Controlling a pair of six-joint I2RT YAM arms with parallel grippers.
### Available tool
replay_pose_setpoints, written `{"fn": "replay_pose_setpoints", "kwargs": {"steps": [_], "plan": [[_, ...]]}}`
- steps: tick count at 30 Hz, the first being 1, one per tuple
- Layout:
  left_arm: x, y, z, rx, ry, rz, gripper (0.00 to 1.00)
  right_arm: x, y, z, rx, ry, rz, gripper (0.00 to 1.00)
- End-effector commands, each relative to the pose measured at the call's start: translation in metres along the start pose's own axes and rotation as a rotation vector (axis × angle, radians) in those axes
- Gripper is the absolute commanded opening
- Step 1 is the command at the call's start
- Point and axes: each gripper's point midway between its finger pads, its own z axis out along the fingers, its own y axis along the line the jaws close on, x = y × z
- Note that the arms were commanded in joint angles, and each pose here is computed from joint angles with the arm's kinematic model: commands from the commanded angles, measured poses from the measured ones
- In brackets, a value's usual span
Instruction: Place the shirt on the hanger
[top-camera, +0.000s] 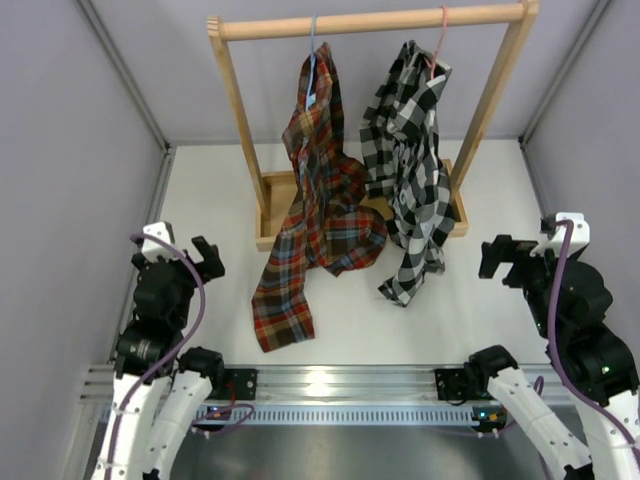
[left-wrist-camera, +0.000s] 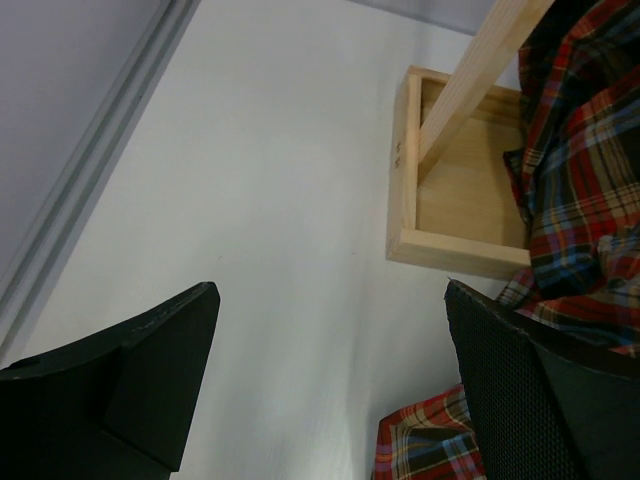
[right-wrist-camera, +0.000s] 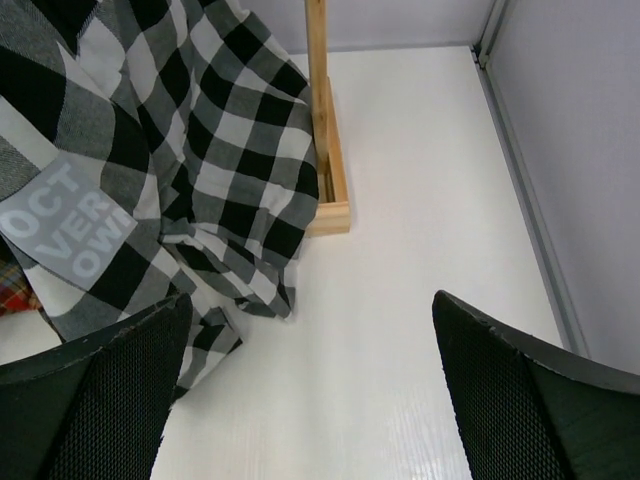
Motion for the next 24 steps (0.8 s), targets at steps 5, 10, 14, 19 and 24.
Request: {"fn": "replay_pose_setpoints", "kwargs": {"steps": [5,10,14,19,24], "plan": [[-0.0021,-0.0134,-0.0126,0.111,-0.045,0.002,0.98,0.0143,-0.0056,-0.0036,0.016,0.006,0.005,0.99],[-0.0012,-0.0177,-0.0127,0.134,-0.042,0.001,0.98,0.0172,-0.0049,-0.0020,0.011,0.004,-0.002,1.00],[-0.0026,-0.0173,-0.0159,0.140,-0.057,-0.003,0.98,0.0161,-0.0016,-0.0001,-0.002,0.005,-0.002,0.99],[-0.0033,-0.0173,-0.0167,0.141,-0.062,-0.006,0.98,0.0170,0.0004,0.0001,-0.015,0.005,-0.004,0.99],[-0.0040,-0.0178,-0.0180,0.147,-0.067,-0.006,0.98,0.0178,0.0008,0.0006,-0.016,0.008,-0.007,0.99]]}}
